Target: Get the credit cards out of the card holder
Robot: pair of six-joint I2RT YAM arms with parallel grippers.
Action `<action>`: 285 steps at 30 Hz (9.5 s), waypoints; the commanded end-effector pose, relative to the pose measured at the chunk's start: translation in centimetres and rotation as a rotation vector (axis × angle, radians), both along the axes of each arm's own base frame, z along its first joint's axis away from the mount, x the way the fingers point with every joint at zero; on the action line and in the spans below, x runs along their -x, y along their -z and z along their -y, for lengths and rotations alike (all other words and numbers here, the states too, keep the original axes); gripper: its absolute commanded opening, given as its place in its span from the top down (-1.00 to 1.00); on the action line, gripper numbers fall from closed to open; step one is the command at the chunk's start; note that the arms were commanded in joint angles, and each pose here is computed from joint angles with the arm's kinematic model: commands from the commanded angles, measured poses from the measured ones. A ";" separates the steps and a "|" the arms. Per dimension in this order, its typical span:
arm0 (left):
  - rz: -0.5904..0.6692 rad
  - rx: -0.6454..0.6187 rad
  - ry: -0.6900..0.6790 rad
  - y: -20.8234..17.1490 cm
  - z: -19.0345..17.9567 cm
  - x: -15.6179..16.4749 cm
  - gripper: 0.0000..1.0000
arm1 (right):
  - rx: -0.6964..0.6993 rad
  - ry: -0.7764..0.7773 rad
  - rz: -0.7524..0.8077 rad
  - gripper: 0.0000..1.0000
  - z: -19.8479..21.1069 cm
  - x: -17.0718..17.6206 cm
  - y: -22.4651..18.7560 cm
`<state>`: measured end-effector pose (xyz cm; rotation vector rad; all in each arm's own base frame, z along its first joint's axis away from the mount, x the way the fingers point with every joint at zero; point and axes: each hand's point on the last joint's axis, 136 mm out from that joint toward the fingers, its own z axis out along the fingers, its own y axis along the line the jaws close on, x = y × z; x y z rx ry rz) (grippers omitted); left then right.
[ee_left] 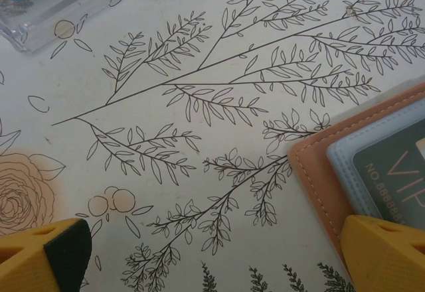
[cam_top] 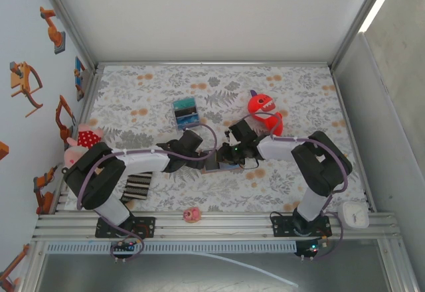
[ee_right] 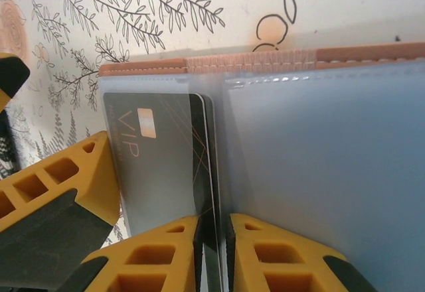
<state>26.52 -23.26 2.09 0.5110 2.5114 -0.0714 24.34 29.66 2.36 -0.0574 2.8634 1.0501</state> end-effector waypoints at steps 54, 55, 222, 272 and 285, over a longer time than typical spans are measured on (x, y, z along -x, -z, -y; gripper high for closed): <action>0.002 -0.114 0.011 -0.1 -0.9 0.2 -0.94 | -0.345 0.053 -0.025 0.71 -2.1 -0.9 -1.1; 0.005 -0.118 0.007 -0.1 -1.0 0.1 -0.94 | -0.346 0.057 -0.023 0.71 -1.9 -0.9 -1.2; 0.079 -0.147 -0.003 -3.5 -0.8 -1.0 -0.94 | -0.215 0.125 -0.033 1.00 2.1 -1.5 1.2; 0.116 -0.209 0.054 -2.2 2.0 -1.5 -0.94 | 0.100 0.072 0.093 1.00 5.5 -1.3 -1.9; 0.155 -0.066 0.096 -5.1 5.1 -1.9 -0.94 | 0.041 0.045 0.114 1.00 3.7 -1.6 -2.7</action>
